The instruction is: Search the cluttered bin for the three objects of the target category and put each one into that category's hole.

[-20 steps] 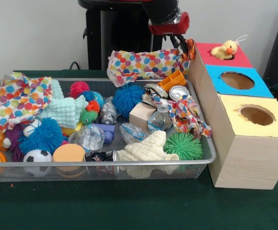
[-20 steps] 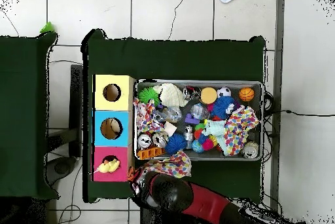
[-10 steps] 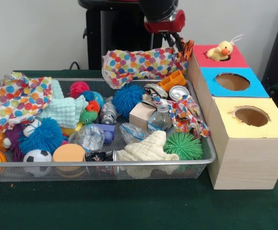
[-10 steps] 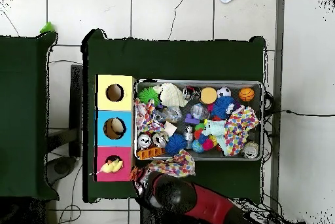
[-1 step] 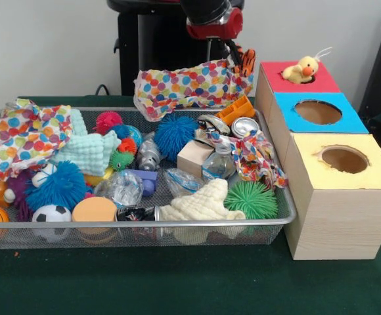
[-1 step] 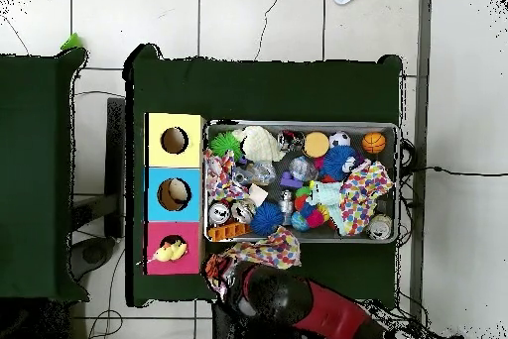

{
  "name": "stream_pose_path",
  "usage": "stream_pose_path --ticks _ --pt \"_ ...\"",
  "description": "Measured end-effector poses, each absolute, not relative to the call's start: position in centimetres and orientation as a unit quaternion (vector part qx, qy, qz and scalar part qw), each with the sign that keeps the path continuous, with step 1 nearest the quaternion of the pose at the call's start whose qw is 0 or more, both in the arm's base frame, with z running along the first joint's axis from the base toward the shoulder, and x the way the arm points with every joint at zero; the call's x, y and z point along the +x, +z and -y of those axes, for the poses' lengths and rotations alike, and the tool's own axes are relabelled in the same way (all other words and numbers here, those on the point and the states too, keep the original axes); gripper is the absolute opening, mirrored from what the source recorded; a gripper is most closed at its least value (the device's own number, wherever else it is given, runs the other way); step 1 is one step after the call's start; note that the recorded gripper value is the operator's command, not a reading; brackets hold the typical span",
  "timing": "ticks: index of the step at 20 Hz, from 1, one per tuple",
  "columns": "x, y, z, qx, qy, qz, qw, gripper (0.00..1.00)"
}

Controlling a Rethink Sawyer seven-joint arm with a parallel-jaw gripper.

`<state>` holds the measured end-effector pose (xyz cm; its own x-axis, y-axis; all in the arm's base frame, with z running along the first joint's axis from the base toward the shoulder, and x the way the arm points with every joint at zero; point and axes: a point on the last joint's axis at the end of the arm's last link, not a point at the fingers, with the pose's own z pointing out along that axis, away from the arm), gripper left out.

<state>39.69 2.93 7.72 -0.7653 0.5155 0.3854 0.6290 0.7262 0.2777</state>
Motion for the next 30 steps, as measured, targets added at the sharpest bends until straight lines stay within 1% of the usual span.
stream_pose_path --ticks 11,18,30 --pt "39.6 9.0 -0.5 -0.325 -0.198 0.911 0.156 0.0" --pt "40.1 9.7 -0.4 -0.32 -0.193 0.916 0.148 0.0" --pt "43.2 12.1 -4.1 -0.324 -0.197 0.915 0.136 0.0"
